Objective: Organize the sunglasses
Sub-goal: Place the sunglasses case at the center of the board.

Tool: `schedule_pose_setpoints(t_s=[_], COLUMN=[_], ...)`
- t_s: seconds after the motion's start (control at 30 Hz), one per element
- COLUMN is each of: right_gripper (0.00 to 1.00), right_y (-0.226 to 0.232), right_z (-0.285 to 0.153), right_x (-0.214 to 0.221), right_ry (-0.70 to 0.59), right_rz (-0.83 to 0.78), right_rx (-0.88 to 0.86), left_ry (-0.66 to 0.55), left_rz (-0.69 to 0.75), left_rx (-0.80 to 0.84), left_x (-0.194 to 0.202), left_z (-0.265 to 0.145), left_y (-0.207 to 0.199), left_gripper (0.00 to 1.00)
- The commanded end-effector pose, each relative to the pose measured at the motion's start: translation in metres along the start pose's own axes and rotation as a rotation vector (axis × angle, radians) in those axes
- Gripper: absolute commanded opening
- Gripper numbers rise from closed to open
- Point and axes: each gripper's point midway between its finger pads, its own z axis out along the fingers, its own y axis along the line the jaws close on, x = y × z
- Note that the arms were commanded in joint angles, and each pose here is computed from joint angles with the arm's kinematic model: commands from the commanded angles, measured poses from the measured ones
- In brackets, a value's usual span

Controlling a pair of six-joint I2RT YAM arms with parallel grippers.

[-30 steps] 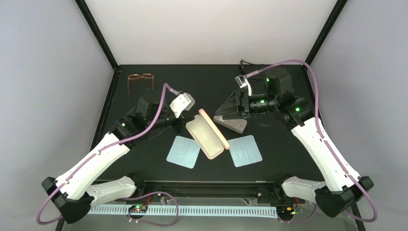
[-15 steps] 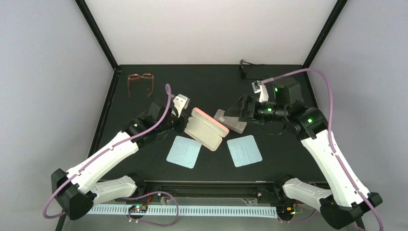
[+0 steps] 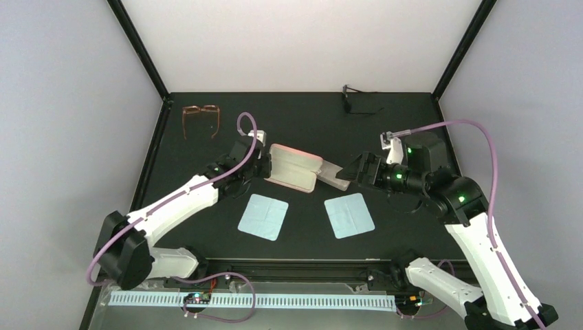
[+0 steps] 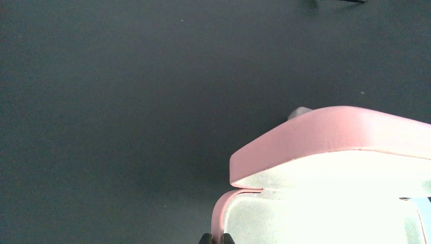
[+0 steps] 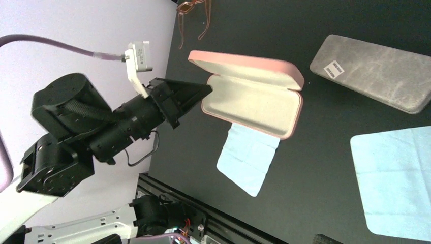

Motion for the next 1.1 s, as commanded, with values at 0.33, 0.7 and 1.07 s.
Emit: schedule_pose_setpoints(t_s=[0.33, 0.7, 1.07], right_gripper=[1.0, 1.0, 1.0], right_y=[-0.032, -0.038, -0.041], right_z=[-0.06, -0.099, -0.117], right_x=[0.005, 0.001, -0.006], right_ry=[-0.128, -0.21, -0.284], right_rz=[-0.047, -0.085, -0.091], right_rx=[0.222, 0.315, 0.355], left_ry=[-0.036, 0.025, 0.024], left_rz=[-0.165, -0.284, -0.244], left_rx=[-0.105, -0.11, -0.137], left_x=[0.007, 0.031, 0.011], left_z=[0.066, 0.12, 0.149], left_y=[0.043, 0.039, 0.026], left_gripper=[0.02, 0.01, 0.02])
